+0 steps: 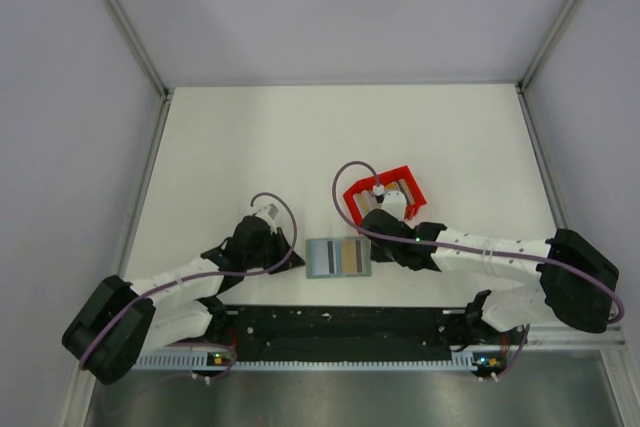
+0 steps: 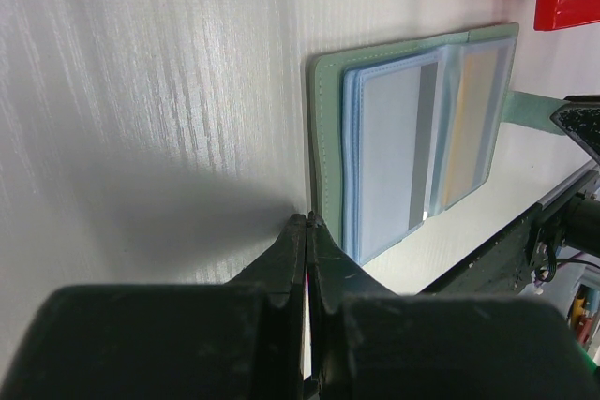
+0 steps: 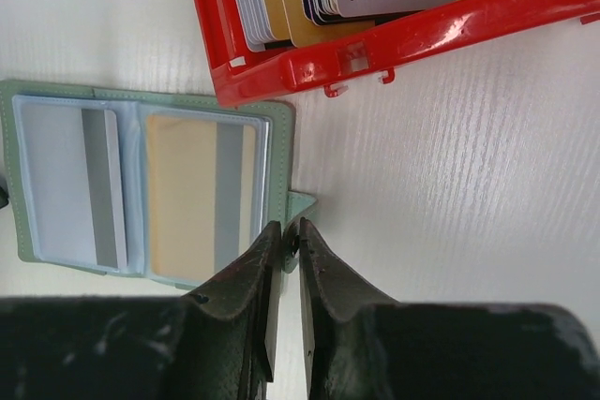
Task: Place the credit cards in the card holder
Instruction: Close the card holder at the center of the board.
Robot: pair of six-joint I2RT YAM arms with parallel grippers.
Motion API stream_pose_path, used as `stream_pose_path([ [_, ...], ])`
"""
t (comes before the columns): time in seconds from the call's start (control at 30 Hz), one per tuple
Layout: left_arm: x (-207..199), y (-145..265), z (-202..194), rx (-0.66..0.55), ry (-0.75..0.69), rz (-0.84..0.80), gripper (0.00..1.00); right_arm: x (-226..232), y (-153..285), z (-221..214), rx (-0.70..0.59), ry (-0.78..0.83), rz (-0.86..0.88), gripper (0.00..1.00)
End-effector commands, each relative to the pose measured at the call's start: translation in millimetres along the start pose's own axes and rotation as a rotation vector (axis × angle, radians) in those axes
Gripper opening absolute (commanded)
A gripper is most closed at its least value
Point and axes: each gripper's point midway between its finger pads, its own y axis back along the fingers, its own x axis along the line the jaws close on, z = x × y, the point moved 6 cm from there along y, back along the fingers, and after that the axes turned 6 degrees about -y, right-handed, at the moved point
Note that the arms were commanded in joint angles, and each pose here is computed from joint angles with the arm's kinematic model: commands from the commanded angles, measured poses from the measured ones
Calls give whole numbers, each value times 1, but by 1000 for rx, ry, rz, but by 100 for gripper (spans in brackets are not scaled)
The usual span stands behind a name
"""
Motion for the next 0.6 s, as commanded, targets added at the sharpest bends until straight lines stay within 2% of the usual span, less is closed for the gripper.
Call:
stream_pose_path([
  [0.0,-11,1,12,-43,-26,-36,0,2,4,13,-52,-20,-3,9],
  [0.1,-12,2,12,-44,-32,-43,0,-2,4,13,-54,-22,-15,0],
  [0.57,-36,8,20,-53,-66,-186,0,-13,-4,-1,-9,-26,-30,0],
])
